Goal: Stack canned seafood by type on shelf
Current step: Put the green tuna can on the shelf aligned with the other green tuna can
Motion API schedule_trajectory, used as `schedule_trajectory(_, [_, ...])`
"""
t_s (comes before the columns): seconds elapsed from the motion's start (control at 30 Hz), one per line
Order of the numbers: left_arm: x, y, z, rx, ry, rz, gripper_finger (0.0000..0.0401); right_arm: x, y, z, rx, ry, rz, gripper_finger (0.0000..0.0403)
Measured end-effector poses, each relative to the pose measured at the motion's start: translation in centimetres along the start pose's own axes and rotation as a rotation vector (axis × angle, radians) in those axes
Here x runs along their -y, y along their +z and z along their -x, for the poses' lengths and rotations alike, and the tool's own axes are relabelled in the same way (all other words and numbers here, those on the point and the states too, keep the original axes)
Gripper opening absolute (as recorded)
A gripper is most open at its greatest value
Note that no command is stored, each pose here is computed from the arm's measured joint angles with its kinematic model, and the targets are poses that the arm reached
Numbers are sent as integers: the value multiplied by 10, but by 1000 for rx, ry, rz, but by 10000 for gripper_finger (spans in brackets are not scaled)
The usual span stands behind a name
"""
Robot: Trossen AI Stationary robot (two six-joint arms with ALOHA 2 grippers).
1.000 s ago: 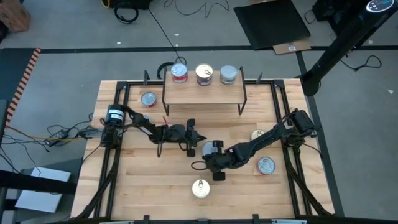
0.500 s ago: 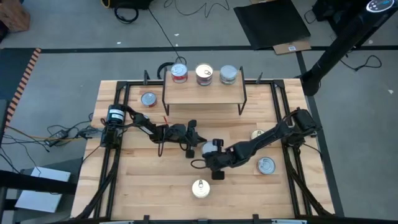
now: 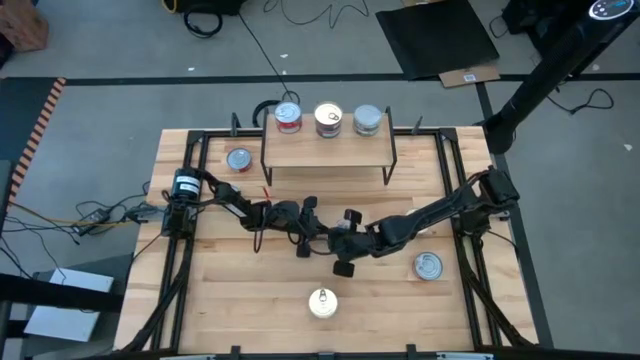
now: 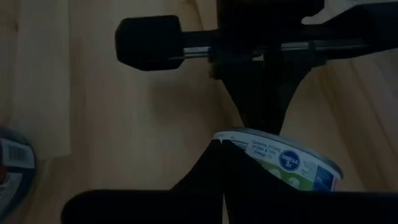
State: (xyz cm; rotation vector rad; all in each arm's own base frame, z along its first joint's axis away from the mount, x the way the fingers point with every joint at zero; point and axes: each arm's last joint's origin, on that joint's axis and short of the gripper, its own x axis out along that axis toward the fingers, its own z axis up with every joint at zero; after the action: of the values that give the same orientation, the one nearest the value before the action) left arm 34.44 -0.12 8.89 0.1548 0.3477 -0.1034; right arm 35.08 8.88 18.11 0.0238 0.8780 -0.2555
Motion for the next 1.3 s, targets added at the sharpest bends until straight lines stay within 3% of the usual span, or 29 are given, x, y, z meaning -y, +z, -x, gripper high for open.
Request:
schedule_trajectory(0.2, [0, 0, 0, -1, 9, -8, 7, 2, 1, -1, -3, 3, -1, 7])
schedule_trajectory(0.37, [-1, 0, 0, -3, 18, -9, 7, 2, 1, 0, -6, 1, 23, 32])
schedule_trajectory(0.53, [-2, 0, 0, 0, 25, -9, 7, 1, 19, 13, 6, 1, 104, 87])
schedule_trajectory(0.7, [-2, 0, 0, 0, 27, -8, 7, -1, 28, 26, -48, -8, 289, 157])
schedule_trajectory(0.97, [-2, 0, 0, -1, 30, -7, 7, 12, 23, 26, -178, -32, 541, 260])
schedule_trajectory(1.13, [-2, 0, 0, -1, 29, -4, 7, 26, 27, 21, -202, -9, 603, 293])
schedule_trajectory(1.3, [-2, 0, 0, -1, 29, -3, 7, 41, 28, 13, -226, 83, 594, 294])
